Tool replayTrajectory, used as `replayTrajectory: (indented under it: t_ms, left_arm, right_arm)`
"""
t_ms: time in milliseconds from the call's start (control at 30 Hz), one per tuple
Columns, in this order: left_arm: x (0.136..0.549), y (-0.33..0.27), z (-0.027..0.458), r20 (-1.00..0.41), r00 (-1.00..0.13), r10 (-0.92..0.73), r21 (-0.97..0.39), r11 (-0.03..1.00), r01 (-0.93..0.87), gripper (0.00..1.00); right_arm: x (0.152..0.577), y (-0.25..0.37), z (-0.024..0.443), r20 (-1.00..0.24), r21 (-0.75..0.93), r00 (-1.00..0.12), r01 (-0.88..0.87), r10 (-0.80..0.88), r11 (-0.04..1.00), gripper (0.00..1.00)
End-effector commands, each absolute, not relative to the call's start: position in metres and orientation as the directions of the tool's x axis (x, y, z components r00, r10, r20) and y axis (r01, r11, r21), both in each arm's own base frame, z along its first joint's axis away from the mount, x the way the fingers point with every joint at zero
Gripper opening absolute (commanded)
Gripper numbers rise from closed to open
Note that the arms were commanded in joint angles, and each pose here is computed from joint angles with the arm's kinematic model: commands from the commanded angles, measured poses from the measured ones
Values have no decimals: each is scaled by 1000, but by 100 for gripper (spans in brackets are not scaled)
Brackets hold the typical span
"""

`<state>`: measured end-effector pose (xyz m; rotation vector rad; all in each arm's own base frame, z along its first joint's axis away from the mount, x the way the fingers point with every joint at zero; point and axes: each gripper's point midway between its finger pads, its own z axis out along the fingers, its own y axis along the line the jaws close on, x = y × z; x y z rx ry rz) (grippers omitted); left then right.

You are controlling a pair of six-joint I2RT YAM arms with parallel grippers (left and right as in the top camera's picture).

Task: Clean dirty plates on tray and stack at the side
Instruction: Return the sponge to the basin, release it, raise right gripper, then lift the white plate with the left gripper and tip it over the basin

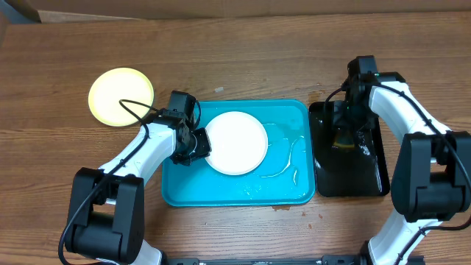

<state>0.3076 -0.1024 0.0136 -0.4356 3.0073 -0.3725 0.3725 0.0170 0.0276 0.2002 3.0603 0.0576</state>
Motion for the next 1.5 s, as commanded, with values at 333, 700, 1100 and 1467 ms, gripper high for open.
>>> replayTrajectory:
  t_ms: [333,700,1100,1467]
  left_arm:
    - [296,-112,10,-19,-968,-252,-244,940,-240,37]
    - [296,-122,9,-56,-975,-217,-208,957,-201,36]
    - [295,-116,5,-53,-967,-248,-174,956,-236,24]
    - [298,-120,3,-25,-972,-234,-176,958,-226,4]
  right_arm:
    - [429,-42,92,-237,213,-887,350,396,912,78]
    - [417,-91,91,-221,209,-838,459,499,864,100]
    - [418,-91,91,-222,210,-838,458,499,864,100]
    - [418,-91,91,-222,210,-838,458,499,864,100]
